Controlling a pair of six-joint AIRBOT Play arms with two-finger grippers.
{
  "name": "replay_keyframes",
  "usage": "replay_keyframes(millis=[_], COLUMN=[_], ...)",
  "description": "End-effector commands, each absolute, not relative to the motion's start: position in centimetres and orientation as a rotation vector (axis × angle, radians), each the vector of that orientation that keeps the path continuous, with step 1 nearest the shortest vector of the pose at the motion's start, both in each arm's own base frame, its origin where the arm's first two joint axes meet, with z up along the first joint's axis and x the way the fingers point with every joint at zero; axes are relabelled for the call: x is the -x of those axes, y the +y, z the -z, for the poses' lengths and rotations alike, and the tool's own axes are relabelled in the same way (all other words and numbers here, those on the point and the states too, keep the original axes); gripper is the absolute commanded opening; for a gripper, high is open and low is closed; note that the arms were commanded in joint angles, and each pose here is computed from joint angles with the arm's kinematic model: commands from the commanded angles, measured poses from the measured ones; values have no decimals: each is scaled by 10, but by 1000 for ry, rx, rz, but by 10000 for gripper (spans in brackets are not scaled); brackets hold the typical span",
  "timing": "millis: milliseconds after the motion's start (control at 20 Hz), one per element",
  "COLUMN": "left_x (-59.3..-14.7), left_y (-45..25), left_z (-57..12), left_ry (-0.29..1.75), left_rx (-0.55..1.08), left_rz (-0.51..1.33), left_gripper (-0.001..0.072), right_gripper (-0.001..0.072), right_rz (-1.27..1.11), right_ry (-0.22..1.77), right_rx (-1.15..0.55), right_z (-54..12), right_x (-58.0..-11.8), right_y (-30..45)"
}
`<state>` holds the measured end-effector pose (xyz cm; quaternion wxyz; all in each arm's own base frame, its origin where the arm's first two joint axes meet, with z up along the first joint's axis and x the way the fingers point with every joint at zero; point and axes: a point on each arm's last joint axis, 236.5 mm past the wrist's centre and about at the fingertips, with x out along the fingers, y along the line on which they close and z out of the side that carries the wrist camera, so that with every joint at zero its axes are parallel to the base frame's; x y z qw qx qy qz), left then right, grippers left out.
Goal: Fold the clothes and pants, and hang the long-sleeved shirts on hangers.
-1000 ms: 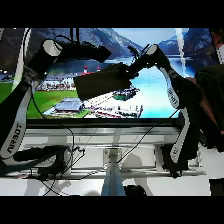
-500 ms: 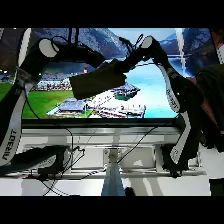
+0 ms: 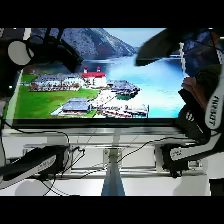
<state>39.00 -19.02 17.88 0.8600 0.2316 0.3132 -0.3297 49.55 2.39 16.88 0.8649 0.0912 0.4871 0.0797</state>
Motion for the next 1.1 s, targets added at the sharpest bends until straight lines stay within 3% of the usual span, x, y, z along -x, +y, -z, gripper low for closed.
replay_keyframes(millis=[0, 150, 400, 650, 700, 750, 800, 850, 950, 1050], left_x=[-382, -381, -378, -378, -378, -378, -378, -378, -378, -378], left_y=[-186, -188, -195, -195, -195, -195, -195, -195, -195, -195], left_z=[-186, -186, -188, -188, -188, -188, -188, -188, -188, -188], left_ry=[675, 682, 680, 680, 680, 680, 680, 680, 680, 680], left_rx=[-438, -406, -375, -375, -376, -376, -376, -376, -376, -376], left_rz=[665, 661, 685, 684, 684, 684, 684, 684, 684, 684], left_gripper=[334, 335, 335, 335, 335, 335, 335, 335, 335, 335], right_gripper=[10, 10, 10, 16, 134, 424, 655, 696, 691, 530], right_rz=[189, 533, 880, 1061, 1076, 1080, 1076, 1045, 943, 846], right_ry=[921, 818, 788, 794, 789, 796, 801, 818, 851, 858], right_rx=[-290, -430, -560, -660, -668, -672, -673, -662, -643, -666], right_z=[-234, -276, -295, -288, -287, -284, -282, -279, -273, -268], right_x=[-435, -358, -242, -184, -180, -179, -180, -185, -202, -223], right_y=[-93, -176, -243, -277, -281, -282, -283, -281, -275, -264])
